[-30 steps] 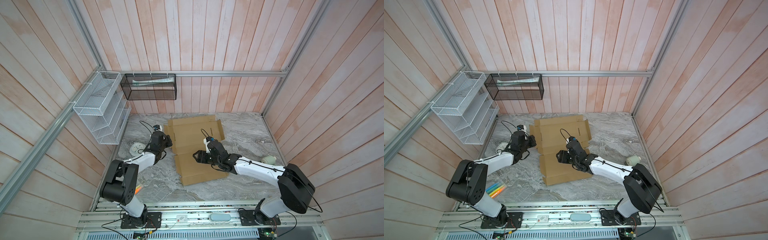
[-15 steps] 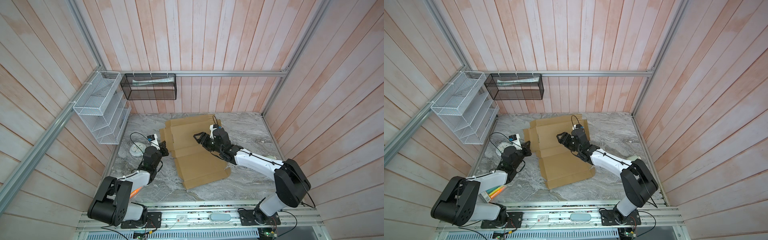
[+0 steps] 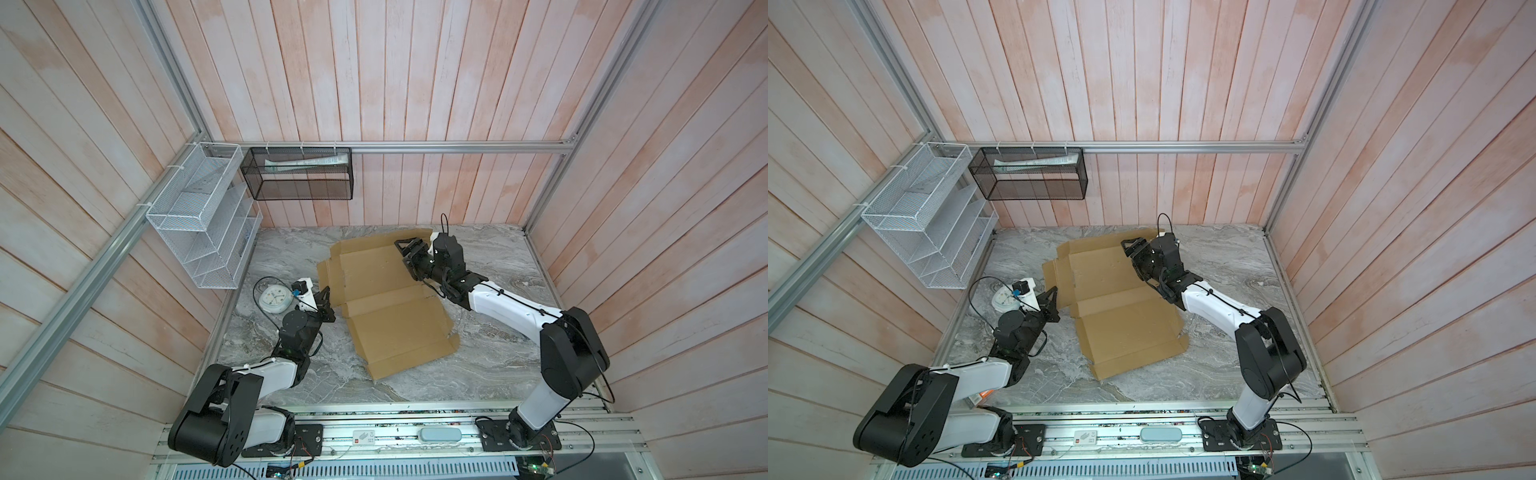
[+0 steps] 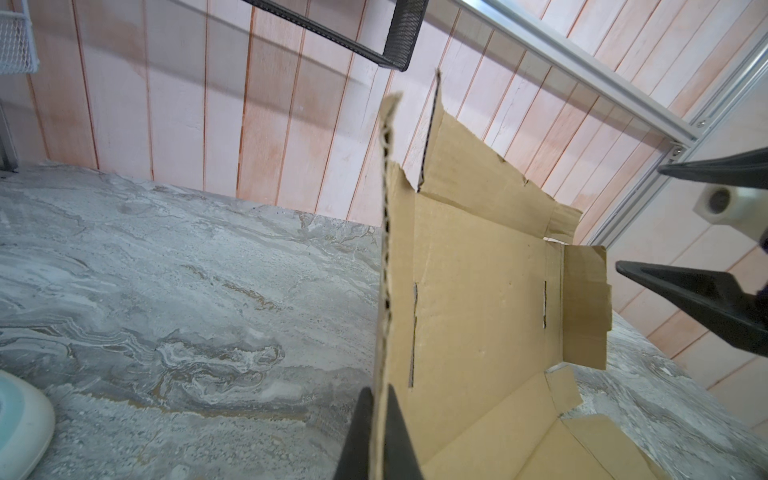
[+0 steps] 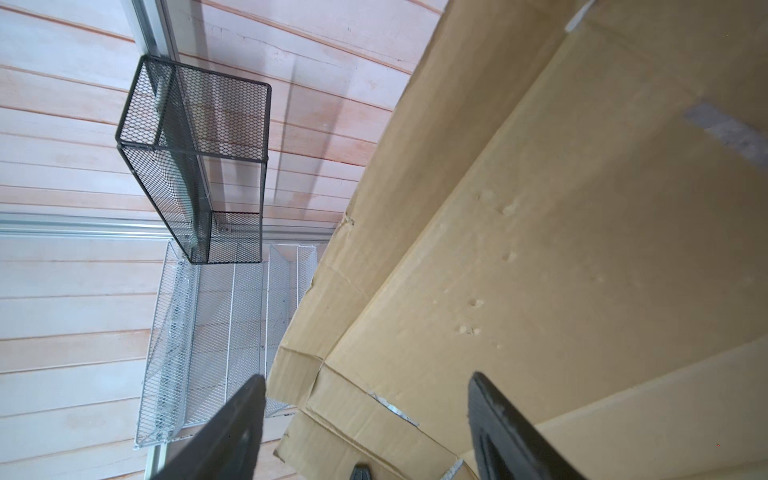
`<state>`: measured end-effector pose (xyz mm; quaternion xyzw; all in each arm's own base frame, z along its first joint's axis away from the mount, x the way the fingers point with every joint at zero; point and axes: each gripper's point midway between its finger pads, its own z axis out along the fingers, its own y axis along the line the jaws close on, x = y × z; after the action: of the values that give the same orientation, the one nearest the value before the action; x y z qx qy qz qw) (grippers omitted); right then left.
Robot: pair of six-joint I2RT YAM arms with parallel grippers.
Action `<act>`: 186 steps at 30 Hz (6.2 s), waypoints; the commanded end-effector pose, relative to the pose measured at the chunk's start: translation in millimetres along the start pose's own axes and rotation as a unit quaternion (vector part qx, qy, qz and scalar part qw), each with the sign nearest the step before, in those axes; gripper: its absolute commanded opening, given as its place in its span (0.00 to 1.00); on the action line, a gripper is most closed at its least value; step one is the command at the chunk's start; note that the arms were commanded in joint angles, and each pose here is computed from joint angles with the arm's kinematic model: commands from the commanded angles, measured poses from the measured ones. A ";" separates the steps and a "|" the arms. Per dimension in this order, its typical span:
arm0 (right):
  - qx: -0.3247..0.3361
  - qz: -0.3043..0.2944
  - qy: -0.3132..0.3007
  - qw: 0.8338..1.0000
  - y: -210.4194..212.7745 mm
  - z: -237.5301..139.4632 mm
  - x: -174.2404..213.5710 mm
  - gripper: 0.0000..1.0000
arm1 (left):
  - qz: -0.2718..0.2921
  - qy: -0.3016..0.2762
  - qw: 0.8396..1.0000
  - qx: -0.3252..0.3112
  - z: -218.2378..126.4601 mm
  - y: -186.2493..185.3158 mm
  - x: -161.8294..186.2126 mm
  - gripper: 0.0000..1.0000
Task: Fold the paper box
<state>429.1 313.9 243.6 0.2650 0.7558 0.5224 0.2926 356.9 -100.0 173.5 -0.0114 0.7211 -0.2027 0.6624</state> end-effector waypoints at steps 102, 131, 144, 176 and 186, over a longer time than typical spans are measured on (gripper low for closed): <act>0.049 0.157 -0.031 0.986 -37.4 22.3 -34.2 0.15 | 0.154 -0.094 0.980 0.087 -26.5 -67.6 -9.7 0.00; -0.036 0.123 -0.046 0.991 -3.7 -6.4 -39.2 0.02 | 0.088 -0.038 0.994 0.060 -30.0 -54.8 6.0 0.33; -0.029 0.114 -0.041 0.992 -19.0 -5.0 -33.7 0.01 | 0.044 -0.002 0.998 0.055 -55.7 -53.8 -3.5 0.45; -0.039 0.132 0.018 0.990 -61.5 37.0 1.5 0.00 | -0.003 0.155 0.987 0.038 -52.0 -49.7 50.8 0.52; -0.043 0.142 0.032 0.989 -68.6 48.8 8.4 0.00 | -0.011 0.180 0.983 0.037 -43.1 -49.6 67.7 0.52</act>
<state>453.4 321.1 173.9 0.3353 0.6919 0.5985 0.2253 288.4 -144.2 112.9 0.0400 0.8312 -0.2169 0.5103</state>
